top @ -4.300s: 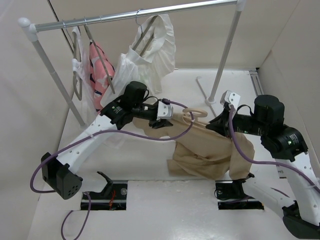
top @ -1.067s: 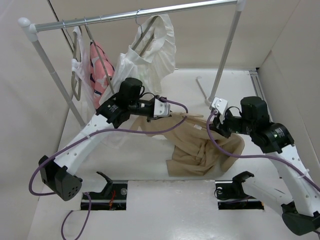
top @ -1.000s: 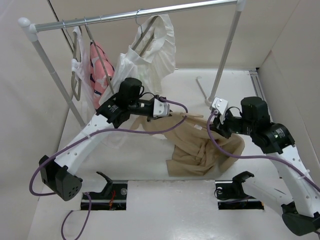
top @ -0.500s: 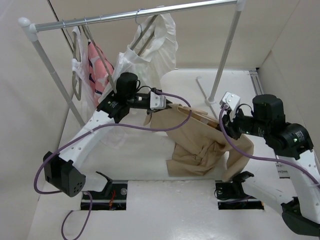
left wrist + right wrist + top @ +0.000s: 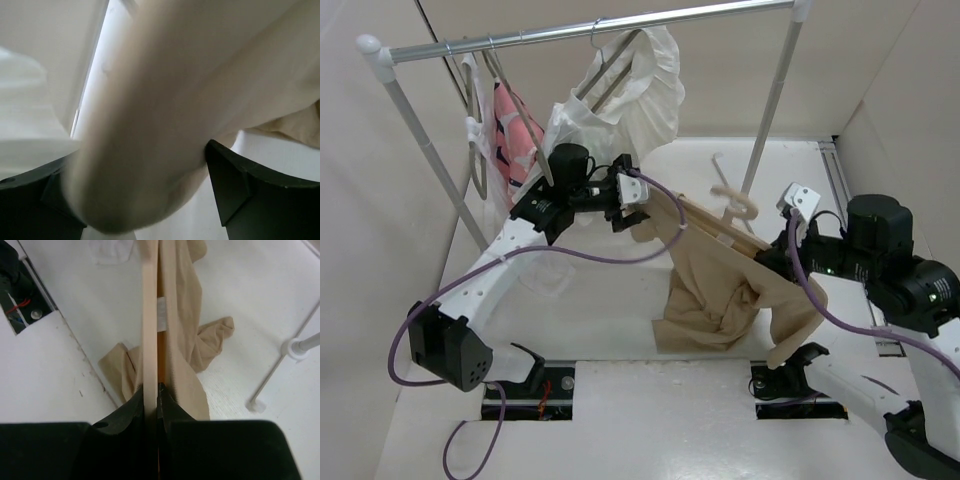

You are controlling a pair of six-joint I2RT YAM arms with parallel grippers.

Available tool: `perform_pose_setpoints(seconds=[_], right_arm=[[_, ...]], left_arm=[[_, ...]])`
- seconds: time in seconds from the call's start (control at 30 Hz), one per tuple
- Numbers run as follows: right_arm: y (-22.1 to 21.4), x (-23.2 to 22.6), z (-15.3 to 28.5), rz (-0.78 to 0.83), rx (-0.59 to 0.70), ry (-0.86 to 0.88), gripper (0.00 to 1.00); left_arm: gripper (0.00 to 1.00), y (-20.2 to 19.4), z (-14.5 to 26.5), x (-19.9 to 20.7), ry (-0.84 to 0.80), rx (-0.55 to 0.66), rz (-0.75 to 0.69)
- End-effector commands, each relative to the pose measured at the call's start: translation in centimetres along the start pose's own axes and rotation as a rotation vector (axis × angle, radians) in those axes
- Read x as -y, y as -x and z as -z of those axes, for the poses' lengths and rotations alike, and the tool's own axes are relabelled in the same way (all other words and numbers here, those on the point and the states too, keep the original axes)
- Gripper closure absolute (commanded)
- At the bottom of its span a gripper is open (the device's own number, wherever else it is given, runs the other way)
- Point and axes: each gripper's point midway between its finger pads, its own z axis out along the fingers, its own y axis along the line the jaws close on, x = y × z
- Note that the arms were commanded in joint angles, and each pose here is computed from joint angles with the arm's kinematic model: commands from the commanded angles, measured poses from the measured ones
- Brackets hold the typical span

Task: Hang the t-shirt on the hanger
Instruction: Place tshirt on hanger

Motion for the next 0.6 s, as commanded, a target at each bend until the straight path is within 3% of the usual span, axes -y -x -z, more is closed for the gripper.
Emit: perform_pose_setpoints(seconds=[0.0, 0.07, 0.23, 0.4, 0.57], right_arm=[[5.5, -1.4, 2.2, 0.098, 0.239, 0.033, 1.0], [5.5, -1.4, 1.9, 0.094, 0.233, 0.044, 1.0], [5.5, -0.7, 0.7, 0.067, 0.223, 0.043, 1.0], [7.0, 3.6, 0.3, 0.005, 0.156, -0.144, 1.0], [10.3, 8.0, -0.5, -0.032, 0.125, -0.3, 1.0]], left_arm=[[0.21, -3.0, 0.8, -1.7, 0.105, -0.144, 0.074], [0.18, -4.5, 0.6, -1.9, 0.121, -0.214, 0.094], [0.16, -4.3, 0.3, -2.9, 0.166, -0.25, 0.116], [0.0, -2.2, 0.5, -1.9, 0.131, -0.17, 0.136], [0.0, 0.1, 1.1, 0.5, 0.045, -0.062, 0.111]])
